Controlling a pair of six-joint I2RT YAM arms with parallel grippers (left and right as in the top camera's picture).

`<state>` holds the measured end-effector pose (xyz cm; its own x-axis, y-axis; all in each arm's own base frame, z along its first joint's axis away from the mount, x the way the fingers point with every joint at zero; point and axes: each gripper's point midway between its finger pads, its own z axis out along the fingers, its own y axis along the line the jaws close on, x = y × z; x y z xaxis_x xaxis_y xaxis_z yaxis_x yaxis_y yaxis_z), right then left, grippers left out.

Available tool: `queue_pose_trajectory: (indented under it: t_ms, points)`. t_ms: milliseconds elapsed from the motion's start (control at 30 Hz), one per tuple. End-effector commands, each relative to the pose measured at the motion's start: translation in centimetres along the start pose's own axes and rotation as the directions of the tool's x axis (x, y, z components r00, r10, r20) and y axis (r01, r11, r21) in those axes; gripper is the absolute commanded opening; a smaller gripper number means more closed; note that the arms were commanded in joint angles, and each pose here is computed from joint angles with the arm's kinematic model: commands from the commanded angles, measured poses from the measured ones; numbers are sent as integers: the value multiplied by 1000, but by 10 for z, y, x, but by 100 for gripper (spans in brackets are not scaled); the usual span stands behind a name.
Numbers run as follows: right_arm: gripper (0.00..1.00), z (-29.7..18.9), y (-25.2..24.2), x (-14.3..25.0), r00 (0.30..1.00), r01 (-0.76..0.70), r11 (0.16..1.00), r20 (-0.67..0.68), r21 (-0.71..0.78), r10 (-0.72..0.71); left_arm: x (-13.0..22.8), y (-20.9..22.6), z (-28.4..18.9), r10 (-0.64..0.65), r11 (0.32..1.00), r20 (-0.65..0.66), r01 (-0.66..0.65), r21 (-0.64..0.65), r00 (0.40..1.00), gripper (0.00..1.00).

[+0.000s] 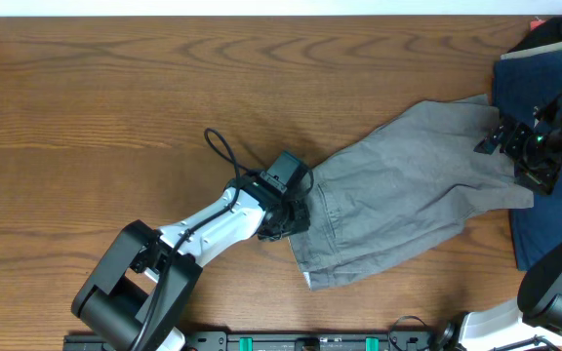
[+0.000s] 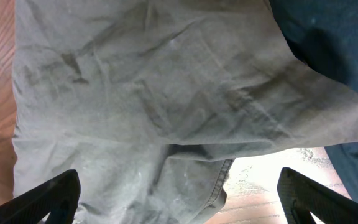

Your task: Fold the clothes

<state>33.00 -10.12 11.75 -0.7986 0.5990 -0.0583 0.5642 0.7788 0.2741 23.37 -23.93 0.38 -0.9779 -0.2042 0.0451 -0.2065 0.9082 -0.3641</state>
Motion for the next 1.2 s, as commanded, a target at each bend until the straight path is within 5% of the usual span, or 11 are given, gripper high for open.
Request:
queue_pose_trajectory:
  t_ms: [0, 267, 600, 833, 867, 933, 1000, 1167]
  points:
    - [99, -7, 6, 1, 1000, 11, 1000, 17, -12, -11, 1, 11, 4, -9, 999, 1, 10, -41, 1000, 6]
    - [99, -7, 6, 1, 1000, 11, 1000, 18, -12, -11, -19, 71, -16, -44, 977, -5, 42, -209, 999, 6]
    - [99, -7, 5, 1, 1000, 11, 1000, 18, -12, -11, -60, 159, -117, -160, 910, -72, 119, -396, 984, 6]
    - [99, -7, 5, 1, 1000, 11, 1000, 18, -12, -11, -99, 178, -179, -174, 912, 14, 167, -374, 985, 7]
    - [99, -7, 5, 1, 1000, 11, 1000, 18, -12, -10, -105, 179, -185, -173, 912, 34, 173, -371, 984, 17]
    - [99, -7, 5, 1, 1000, 11, 1000, 18, -12, -10, -114, 180, -197, -170, 907, 72, 185, -378, 983, 66]
    - [99, -7, 5, 1, 1000, 11, 1000, 18, -12, -11, -118, 183, -207, -161, 893, 97, 187, -410, 982, 95]
    - [99, -7, 5, 1, 1000, 11, 1000, 18, -12, -11, -107, 191, -242, -223, 825, 127, 256, -504, 967, 99]
